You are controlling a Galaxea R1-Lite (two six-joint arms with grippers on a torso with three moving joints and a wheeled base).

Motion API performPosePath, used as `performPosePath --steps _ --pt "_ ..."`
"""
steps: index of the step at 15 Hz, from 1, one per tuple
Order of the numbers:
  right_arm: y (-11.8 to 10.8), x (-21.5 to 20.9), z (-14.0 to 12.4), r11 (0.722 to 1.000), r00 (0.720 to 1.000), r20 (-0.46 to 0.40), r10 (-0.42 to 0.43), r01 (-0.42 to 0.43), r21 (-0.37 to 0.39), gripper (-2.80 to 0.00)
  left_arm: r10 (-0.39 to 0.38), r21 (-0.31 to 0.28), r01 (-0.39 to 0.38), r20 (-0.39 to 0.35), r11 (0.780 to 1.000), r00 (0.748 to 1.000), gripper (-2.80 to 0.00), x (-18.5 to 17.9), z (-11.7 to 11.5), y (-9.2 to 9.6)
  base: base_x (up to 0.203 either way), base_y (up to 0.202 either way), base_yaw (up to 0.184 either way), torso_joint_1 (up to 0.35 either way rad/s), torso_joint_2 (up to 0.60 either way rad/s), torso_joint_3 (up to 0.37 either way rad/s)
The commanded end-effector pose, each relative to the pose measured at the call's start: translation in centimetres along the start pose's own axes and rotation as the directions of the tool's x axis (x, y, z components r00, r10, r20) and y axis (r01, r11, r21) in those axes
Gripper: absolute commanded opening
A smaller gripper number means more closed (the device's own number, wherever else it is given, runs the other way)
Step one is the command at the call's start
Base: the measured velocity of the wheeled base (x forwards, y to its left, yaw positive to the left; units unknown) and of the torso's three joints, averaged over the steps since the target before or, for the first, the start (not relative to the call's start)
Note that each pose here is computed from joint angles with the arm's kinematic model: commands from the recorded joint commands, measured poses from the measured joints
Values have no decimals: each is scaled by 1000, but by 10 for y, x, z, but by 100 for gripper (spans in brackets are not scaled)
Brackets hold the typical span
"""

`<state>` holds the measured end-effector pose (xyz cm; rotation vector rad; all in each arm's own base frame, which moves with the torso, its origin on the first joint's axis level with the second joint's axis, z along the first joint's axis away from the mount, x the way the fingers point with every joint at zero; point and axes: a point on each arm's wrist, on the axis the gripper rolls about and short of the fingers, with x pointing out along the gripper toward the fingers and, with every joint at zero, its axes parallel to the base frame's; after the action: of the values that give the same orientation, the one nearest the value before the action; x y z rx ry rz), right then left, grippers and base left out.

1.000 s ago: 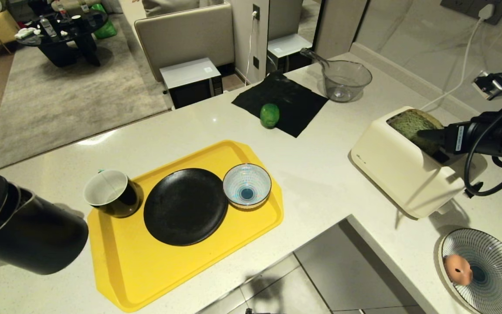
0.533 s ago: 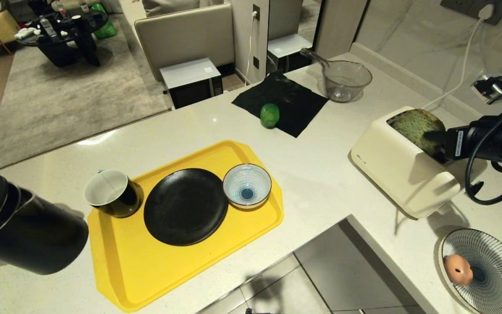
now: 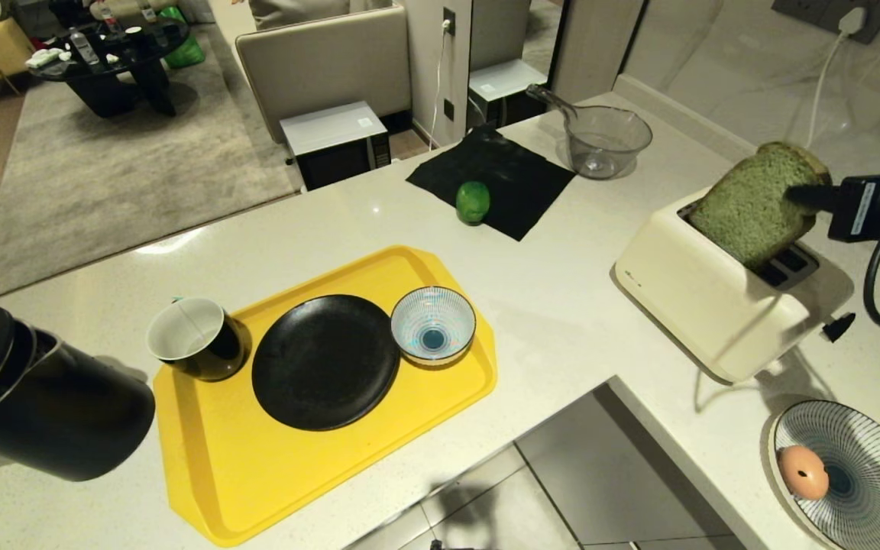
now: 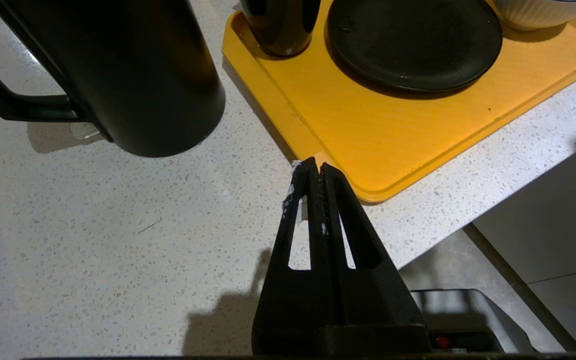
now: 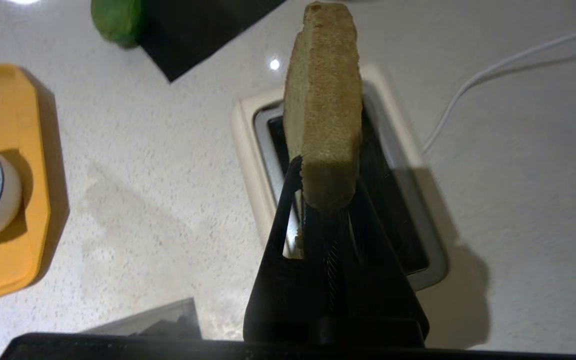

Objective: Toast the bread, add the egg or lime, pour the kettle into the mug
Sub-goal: Put the baked bread on a plate

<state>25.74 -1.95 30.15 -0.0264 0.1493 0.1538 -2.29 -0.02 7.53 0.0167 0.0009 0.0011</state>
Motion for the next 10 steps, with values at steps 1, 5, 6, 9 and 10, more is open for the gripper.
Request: performPosePath --steps 1,5,6,9,10 --pt "2 -20 15 999 996 71 -45 46 -15 -280 0 0 0 1 1000 1000 -280 0 0 0 0 0 0 0 0 0" --pt "4 -35 24 994 987 128 -100 104 -22 -280 0 0 0 1 1000 1000 -280 0 0 0 0 0 0 0 0 0" --pt "5 -39 27 990 980 151 -132 136 -21 -280 0 0 0 1 1000 1000 -280 0 0 0 0 0 0 0 0 0" --pt "5 -43 31 988 975 168 -144 150 -23 -280 0 0 0 1 1000 1000 -280 0 0 0 0 0 0 0 0 0" --pt "6 -45 32 988 975 170 -146 152 -22 -280 0 0 0 1 1000 1000 -280 0 0 0 0 0 0 0 0 0"
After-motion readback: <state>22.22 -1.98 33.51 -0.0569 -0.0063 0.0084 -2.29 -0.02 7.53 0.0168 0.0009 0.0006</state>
